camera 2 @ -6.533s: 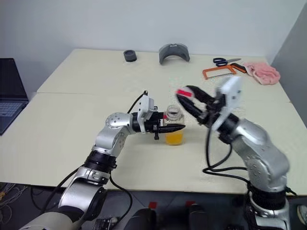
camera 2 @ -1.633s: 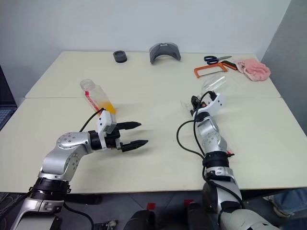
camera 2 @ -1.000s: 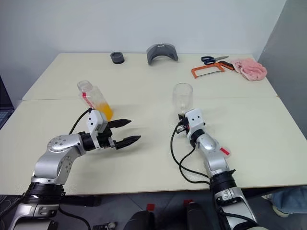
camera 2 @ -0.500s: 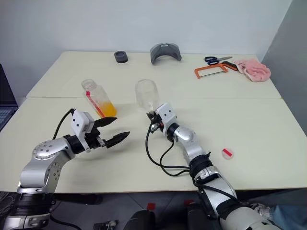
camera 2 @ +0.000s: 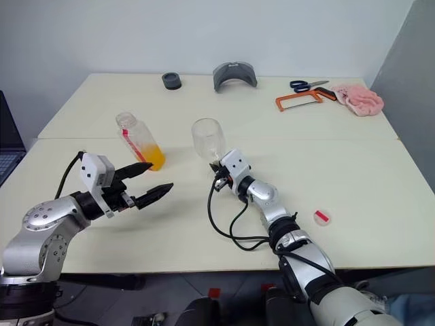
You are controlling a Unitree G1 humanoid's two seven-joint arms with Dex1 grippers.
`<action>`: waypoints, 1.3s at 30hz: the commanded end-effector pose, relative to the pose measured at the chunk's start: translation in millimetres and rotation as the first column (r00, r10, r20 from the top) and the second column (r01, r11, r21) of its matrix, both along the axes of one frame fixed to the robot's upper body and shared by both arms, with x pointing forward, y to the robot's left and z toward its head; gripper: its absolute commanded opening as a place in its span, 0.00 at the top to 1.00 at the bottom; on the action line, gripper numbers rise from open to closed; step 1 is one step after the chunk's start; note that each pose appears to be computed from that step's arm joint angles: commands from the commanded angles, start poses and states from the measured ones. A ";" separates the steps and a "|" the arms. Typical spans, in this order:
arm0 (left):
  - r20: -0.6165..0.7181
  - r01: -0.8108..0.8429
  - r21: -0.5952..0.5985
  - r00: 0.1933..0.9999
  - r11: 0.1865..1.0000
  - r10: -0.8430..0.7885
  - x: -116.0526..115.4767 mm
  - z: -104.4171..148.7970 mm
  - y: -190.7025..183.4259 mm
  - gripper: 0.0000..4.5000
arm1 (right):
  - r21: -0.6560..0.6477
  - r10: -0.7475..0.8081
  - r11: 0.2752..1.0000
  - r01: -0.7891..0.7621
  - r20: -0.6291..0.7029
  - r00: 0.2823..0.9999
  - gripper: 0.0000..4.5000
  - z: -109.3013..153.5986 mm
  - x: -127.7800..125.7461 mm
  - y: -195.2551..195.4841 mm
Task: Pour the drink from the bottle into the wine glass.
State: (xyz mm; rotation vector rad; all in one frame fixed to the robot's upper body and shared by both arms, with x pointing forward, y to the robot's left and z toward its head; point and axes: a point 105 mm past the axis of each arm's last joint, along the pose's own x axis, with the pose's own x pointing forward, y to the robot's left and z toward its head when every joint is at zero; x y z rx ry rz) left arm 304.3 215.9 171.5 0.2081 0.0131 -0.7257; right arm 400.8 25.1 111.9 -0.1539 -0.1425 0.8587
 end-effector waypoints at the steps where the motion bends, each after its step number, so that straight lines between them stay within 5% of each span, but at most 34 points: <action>1: 0.098 0.001 -0.008 0.995 1.000 0.000 0.3 29.2 -0.1 0.00 | 0.022 0.005 1.000 -0.005 0.004 1.000 0.67 5.2 1.0 0.7; 10: 0.150 0.014 -0.046 0.989 0.999 -0.007 2.6 46.1 -6.4 0.00 | 0.039 0.019 0.999 -0.019 -0.004 1.000 0.01 4.5 -1.7 2.8; 26: 0.133 -0.040 -0.046 0.990 0.998 0.046 5.5 26.8 -4.5 0.00 | 0.014 0.092 0.996 -0.092 0.014 0.996 0.01 0.8 -20.4 -21.6; 32: 0.107 -0.162 -0.060 0.980 0.985 0.168 10.0 -0.8 10.6 0.00 | -0.073 0.163 0.984 -0.161 0.022 0.986 0.01 1.9 -54.8 -50.3; 39: 0.113 -0.395 -0.105 0.907 0.913 0.406 17.8 -28.2 43.9 0.00 | -0.070 0.214 0.975 -0.211 0.041 0.976 0.01 39.2 -101.9 -73.9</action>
